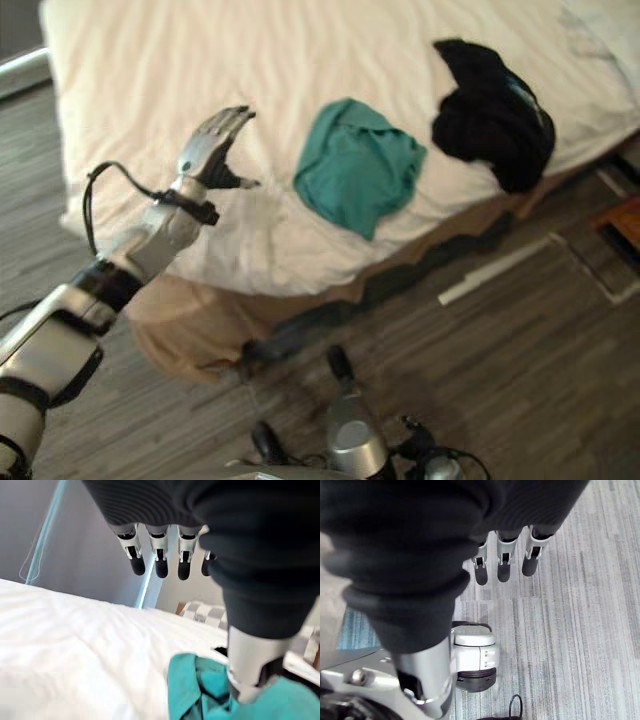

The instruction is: Tidy up the quilt and then pick up the clothes from the bed and put them into the laundry hamper.

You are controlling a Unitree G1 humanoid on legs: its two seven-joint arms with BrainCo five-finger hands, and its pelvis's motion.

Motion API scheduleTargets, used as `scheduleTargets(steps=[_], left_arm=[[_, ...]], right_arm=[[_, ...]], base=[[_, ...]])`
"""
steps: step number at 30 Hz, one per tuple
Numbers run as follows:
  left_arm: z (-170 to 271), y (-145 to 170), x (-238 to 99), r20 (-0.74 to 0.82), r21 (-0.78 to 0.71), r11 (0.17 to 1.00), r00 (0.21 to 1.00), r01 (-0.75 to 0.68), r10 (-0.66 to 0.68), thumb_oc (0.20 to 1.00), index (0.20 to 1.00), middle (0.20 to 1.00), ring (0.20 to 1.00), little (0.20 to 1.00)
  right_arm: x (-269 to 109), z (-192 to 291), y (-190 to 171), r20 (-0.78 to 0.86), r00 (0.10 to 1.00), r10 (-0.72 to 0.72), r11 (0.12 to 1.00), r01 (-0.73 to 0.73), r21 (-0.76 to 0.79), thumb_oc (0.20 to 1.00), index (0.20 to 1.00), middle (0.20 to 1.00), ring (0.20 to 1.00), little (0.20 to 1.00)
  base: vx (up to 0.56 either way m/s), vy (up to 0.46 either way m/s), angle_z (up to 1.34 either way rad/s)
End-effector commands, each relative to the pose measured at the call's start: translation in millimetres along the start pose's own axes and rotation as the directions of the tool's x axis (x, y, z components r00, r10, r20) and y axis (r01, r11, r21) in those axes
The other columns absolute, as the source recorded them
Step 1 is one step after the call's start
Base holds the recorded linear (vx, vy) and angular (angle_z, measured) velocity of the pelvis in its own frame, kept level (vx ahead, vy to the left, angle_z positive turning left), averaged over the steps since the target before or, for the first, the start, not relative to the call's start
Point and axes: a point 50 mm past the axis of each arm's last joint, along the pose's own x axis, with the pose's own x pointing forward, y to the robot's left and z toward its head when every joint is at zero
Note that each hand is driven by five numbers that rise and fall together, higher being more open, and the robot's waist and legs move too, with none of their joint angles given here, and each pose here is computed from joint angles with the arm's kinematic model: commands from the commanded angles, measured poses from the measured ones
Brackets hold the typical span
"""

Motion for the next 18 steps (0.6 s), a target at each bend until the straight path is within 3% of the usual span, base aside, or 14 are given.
scheduleTargets(steps=[1, 6, 8, 9, 10, 11, 17, 18], left_arm=[[-45, 26, 2, -0.202, 0.160, 0.987, 0.979, 0.006, 0.027, 1.000, 1.000, 1.000, 1.000, 1.000], [-77, 8, -13, -0.388, 0.205, 0.973, 0.922, 0.106, -0.019, 1.000, 1.000, 1.000, 1.000, 1.000], [-101, 0, -33, -0.486, 0.227, 0.961, 0.873, 0.157, -0.027, 1.000, 1.000, 1.000, 1.000, 1.000], [-106, -3, -40, -0.504, 0.225, 0.960, 0.863, 0.169, -0.034, 0.730, 0.730, 0.730, 0.730, 0.730], [-112, -7, -48, -0.527, 0.207, 0.962, 0.849, 0.176, -0.042, 0.360, 0.360, 0.360, 0.360, 0.360], [-120, -12, -60, -0.554, 0.186, 0.964, 0.831, 0.191, -0.058, 0.200, 0.200, 0.200, 0.200, 0.200], [-138, -70, -159, -0.649, -0.095, 0.975, 0.730, 0.203, -0.215, 0.200, 0.200, 0.200, 0.200, 0.200], [-135, -80, -177, -0.655, -0.147, 0.969, 0.714, 0.201, -0.247, 0.297, 0.297, 0.297, 0.297, 0.297]], right_arm=[[3, 4, -5, -0.003, 0.999, -0.043, 0.999, 0.043, 0.033, 1.000, 1.000, 1.000, 1.000, 1.000], [4, 2, 0, -0.028, 0.999, -0.040, 0.999, 0.041, 0.031, 1.000, 1.000, 1.000, 1.000, 1.000], [4, -2, 2, -0.053, 0.998, -0.038, 0.999, 0.039, 0.021, 1.000, 1.000, 1.000, 1.000, 1.000], [3, -5, 2, -0.066, 0.997, -0.035, 0.999, 0.037, 0.018, 1.000, 1.000, 1.000, 1.000, 1.000], [3, -7, 2, -0.077, 0.996, -0.035, 0.999, 0.036, 0.017, 1.000, 1.000, 1.000, 1.000, 1.000], [2, -12, 2, -0.094, 0.995, -0.036, 0.999, 0.038, 0.014, 1.000, 1.000, 1.000, 1.000, 1.000], [1, -21, -24, -0.143, 0.982, -0.126, 0.985, 0.142, 0.101, 1.000, 1.000, 1.000, 1.000, 1.000], [2, -16, -34, -0.126, 0.979, -0.162, 0.975, 0.178, 0.129, 1.000, 1.000, 1.000, 1.000, 1.000]], base=[[-0.09, -0.026, -0.04], [-0.05, -0.028, 0.03], [-0.01, -0.023, 0.11], [0.02, -0.018, 0.17], [0.03, -0.016, 0.20], [0.04, -0.003, 0.27], [0.06, 0.015, 0.10], [0.05, 0.036, 0.08]])
